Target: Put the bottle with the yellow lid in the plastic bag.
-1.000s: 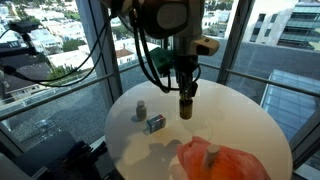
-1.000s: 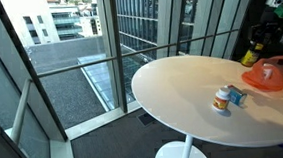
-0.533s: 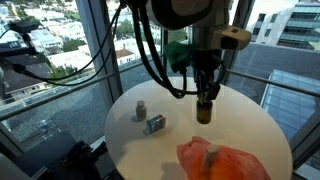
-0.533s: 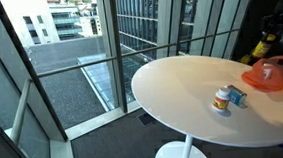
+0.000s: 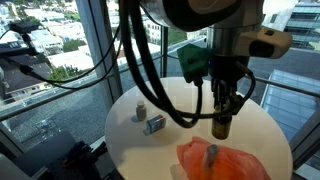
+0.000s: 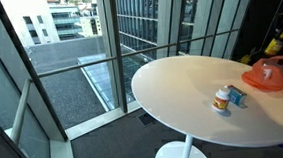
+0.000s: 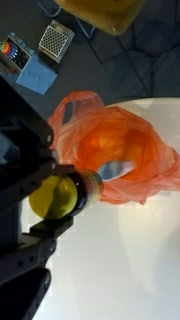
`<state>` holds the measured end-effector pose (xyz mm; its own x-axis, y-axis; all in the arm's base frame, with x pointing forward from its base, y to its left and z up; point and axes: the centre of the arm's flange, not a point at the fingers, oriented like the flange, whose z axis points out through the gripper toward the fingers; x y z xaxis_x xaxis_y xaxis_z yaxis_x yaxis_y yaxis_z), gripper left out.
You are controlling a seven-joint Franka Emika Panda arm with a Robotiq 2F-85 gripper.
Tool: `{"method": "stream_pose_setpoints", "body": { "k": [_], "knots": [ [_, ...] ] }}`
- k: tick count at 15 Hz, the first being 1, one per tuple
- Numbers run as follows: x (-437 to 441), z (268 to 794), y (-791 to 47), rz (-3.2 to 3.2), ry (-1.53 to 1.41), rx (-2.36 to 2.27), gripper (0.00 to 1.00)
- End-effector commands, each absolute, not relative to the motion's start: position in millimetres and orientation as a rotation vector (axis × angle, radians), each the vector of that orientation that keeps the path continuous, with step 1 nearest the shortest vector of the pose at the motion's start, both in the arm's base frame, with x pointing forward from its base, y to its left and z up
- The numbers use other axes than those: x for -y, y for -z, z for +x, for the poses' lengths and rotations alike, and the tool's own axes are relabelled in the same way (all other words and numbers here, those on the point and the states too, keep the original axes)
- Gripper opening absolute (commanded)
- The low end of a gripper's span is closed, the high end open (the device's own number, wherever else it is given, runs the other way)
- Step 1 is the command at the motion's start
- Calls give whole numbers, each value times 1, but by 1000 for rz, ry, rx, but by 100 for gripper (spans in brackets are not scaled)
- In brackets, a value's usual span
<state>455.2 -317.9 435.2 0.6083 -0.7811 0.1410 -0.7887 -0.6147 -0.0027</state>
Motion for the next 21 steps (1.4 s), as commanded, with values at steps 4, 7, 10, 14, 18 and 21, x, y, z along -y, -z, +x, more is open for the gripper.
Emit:
{"method": "stream_pose_setpoints", "body": {
  "k": [4, 7, 10, 14, 18, 21],
  "knots": [
    [358, 444, -424, 2696, -128, 1473, 20],
    [371, 439, -413, 2675, -96, 1501, 20],
    [380, 437, -399, 2664, -58, 1516, 20],
    [390, 440, -379, 2690, -18, 1530, 20],
    [396, 448, -362, 2724, -1, 1567, 20],
    [403, 453, -350, 2731, 13, 1592, 20]
  ]
}}
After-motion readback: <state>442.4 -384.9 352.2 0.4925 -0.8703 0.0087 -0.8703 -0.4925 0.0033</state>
